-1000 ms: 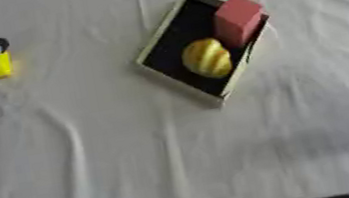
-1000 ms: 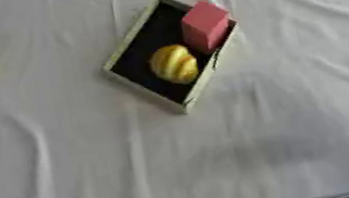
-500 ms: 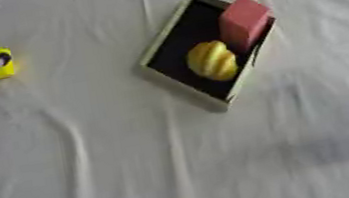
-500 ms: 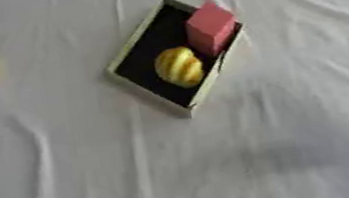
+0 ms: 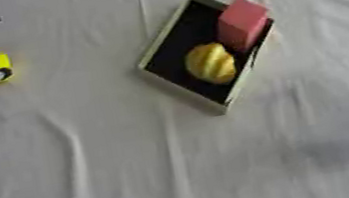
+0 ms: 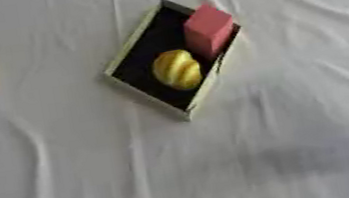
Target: Pick up objects on the table and place them in the box.
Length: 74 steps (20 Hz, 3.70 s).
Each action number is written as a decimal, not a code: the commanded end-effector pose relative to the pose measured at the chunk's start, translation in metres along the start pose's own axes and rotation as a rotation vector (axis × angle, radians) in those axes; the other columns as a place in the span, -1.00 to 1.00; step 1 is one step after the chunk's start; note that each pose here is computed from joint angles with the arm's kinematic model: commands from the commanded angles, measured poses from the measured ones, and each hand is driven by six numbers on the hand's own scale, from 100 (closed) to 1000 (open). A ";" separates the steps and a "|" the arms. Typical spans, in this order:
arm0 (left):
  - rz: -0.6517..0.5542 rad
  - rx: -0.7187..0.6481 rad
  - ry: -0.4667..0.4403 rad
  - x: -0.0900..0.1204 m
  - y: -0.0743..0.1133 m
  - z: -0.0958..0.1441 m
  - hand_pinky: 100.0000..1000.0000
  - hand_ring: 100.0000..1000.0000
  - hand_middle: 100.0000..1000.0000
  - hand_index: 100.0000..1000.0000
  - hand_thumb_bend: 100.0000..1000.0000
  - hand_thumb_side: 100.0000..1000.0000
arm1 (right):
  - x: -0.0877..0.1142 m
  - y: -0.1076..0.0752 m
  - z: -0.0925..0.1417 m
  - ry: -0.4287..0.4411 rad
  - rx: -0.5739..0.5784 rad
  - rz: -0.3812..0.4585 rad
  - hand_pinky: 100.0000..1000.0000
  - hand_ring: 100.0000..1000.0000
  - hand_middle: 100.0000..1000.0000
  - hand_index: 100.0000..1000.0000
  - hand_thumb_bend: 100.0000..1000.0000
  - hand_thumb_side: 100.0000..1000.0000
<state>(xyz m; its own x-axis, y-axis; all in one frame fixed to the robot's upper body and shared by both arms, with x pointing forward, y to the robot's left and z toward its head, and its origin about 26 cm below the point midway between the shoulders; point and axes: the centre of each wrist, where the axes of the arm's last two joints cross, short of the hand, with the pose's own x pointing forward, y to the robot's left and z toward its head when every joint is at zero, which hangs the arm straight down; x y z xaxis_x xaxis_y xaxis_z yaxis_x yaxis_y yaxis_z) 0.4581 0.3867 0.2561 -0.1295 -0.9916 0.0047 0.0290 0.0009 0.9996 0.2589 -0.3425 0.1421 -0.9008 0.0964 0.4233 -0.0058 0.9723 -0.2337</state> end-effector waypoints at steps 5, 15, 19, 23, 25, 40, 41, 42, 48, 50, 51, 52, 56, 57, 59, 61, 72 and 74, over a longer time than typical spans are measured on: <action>-0.062 0.007 0.086 -0.021 0.025 0.012 0.89 0.84 0.68 0.90 0.14 -1.00 | 0.004 0.001 -0.007 -0.015 0.015 0.005 1.00 0.70 0.21 0.50 -1.00 -0.18; -0.075 -0.040 0.116 -0.025 0.018 0.011 0.82 0.78 0.58 0.83 0.07 -1.00 | 0.003 0.001 -0.008 -0.014 0.007 0.001 1.00 0.70 0.20 0.50 -1.00 -0.18; -0.076 -0.039 0.125 -0.023 0.019 0.010 0.70 0.60 0.31 0.70 -0.04 -1.00 | 0.003 0.002 -0.008 -0.009 0.005 -0.001 1.00 0.70 0.20 0.50 -1.00 -0.18; -0.103 -0.048 0.157 -0.023 0.020 0.010 0.60 0.48 0.15 0.54 -0.03 -1.00 | 0.003 0.002 -0.008 -0.003 0.005 -0.005 1.00 0.69 0.19 0.50 -1.00 -0.18; -0.131 -0.052 0.180 -0.023 0.020 0.011 0.52 0.40 0.06 0.45 -0.04 -1.00 | 0.003 0.002 -0.009 -0.001 0.003 -0.009 1.00 0.69 0.19 0.50 -1.00 -0.18; -0.167 0.026 0.129 -0.009 0.030 0.013 0.09 -0.02 -0.29 -0.01 -0.49 -0.98 | 0.004 0.001 -0.007 0.021 0.002 -0.026 1.00 0.69 0.19 0.50 -1.00 -0.18; -0.171 0.044 0.107 -0.005 0.034 0.015 0.09 -0.02 -0.29 -0.01 -0.49 -0.98 | 0.004 0.001 -0.007 0.020 0.001 -0.026 1.00 0.69 0.19 0.50 -1.00 -0.18; -0.180 0.066 0.079 0.001 0.040 0.017 0.08 -0.02 -0.28 -0.02 -0.50 -0.99 | 0.004 0.000 -0.007 0.020 0.001 -0.025 1.00 0.69 0.18 0.50 -1.00 -0.18; -0.262 0.210 -0.172 0.064 0.078 0.033 0.07 -0.03 -0.28 -0.02 -0.55 -1.00 | 0.005 -0.002 -0.005 0.013 0.000 -0.021 1.00 0.69 0.18 0.50 -1.00 -0.18; -0.282 0.263 -0.307 0.100 0.088 0.038 0.06 -0.04 -0.28 -0.02 -0.63 -1.00 | 0.005 -0.002 -0.005 0.010 0.000 -0.022 1.00 0.69 0.18 0.50 -1.00 -0.18; -0.283 0.287 -0.376 0.120 0.091 0.040 0.06 -0.04 -0.28 -0.02 -0.63 -1.00 | 0.005 -0.002 -0.005 0.009 0.000 -0.024 1.00 0.69 0.18 0.50 -1.00 -0.18; -0.281 0.305 -0.444 0.138 0.093 0.042 0.06 -0.04 -0.28 -0.01 -0.69 -1.00 | 0.005 -0.002 -0.005 0.007 0.001 -0.026 1.00 0.69 0.18 0.50 -1.00 -0.18; -0.258 0.309 -0.665 0.206 0.090 0.044 0.04 -0.04 -0.27 0.00 -0.81 -1.00 | 0.005 -0.003 -0.005 0.004 -0.001 -0.035 1.00 0.68 0.18 0.51 -1.00 -0.18; -0.250 0.299 -0.704 0.219 0.086 0.043 0.04 -0.04 -0.27 0.00 -0.83 -1.00 | 0.005 -0.003 -0.005 0.004 -0.002 -0.036 1.00 0.68 0.18 0.51 -1.00 -0.18; -0.239 0.275 -0.762 0.241 0.078 0.041 0.03 -0.04 -0.27 0.00 -0.84 -1.00 | 0.005 -0.004 -0.005 0.004 -0.004 -0.040 1.00 0.68 0.18 0.51 -1.00 -0.18; -0.224 0.250 -0.805 0.260 0.068 0.039 0.02 -0.05 -0.26 0.01 -0.87 -1.00 | 0.005 -0.004 -0.006 0.005 -0.006 -0.042 1.00 0.68 0.18 0.50 -1.00 -0.18; -0.168 0.119 -0.757 0.304 0.006 0.006 0.00 -0.05 -0.25 0.02 -0.88 -1.00 | 0.005 -0.002 -0.009 0.007 -0.007 -0.061 1.00 0.69 0.18 0.50 -1.00 -0.18; -0.171 0.108 -0.732 0.305 -0.004 -0.001 0.01 -0.04 -0.25 0.02 -0.88 -1.00 | 0.004 -0.002 -0.009 0.009 -0.007 -0.063 1.00 0.69 0.18 0.50 -1.00 -0.18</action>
<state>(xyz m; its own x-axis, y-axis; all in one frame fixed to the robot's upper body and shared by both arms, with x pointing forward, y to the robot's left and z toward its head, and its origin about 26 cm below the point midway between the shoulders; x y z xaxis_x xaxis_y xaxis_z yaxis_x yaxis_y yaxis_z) 0.4169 0.0851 0.2497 -0.7617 -0.6292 -0.1548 -0.1207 -0.0969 0.9879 0.2597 -0.3418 0.1430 -0.8849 0.0392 0.4641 -0.0541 0.9810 -0.1861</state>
